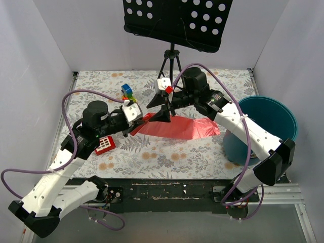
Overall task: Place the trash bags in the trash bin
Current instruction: Tear the trash bag at the center of the board.
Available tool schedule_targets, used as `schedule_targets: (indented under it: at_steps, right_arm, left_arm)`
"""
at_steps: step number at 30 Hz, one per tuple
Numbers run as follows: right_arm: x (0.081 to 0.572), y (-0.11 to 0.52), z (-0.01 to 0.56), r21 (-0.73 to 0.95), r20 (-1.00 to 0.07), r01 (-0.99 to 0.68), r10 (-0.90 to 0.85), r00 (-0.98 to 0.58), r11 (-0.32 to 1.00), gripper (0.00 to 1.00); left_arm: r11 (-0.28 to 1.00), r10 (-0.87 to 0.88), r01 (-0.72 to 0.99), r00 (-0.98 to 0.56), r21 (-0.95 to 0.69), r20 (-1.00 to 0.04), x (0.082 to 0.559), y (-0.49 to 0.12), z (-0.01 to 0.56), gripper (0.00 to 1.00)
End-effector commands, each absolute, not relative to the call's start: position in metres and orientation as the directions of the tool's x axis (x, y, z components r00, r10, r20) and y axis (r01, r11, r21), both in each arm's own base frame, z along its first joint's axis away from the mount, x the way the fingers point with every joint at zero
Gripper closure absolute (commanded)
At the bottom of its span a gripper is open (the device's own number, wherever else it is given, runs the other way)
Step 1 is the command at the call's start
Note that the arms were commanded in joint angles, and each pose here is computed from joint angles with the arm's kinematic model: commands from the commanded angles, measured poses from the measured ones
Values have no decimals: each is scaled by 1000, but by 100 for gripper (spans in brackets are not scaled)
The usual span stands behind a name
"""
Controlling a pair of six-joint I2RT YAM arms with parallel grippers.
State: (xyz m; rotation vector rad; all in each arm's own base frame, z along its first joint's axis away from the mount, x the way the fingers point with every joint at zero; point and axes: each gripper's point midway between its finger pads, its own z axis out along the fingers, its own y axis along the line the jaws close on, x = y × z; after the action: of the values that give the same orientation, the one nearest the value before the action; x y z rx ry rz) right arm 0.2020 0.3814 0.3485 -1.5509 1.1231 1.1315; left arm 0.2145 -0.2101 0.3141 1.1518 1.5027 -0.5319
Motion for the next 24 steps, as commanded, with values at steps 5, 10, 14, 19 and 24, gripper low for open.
schedule_targets:
  at_steps: [5,10,14,19,24]
  right_arm:
    - [205,387,350,-167,-969,-966,-146,197,-196,39]
    - [206,386,342,-158,-967,-968,-167,191,-194,41]
    - [204,385,340,-153,-968,-969,-167,187,-196,49]
    - [201,384,339,-152,-968,-966,-166,188,-207,74]
    - [204,383,346,-188,-963,-963,-156,219,-192,99]
  left_arm:
    - [426,339,849,169,311,-925,212,-210,344,100]
    - [418,346,848,185,327,-920,214,-211,342,100]
    - [410,350,842,209,351,-913,216,-211,339,100]
    - [423,340,834,218,355,-915,221,-214,341,100]
    - [393,379,849,201,354,-903,223,-216,325,59]
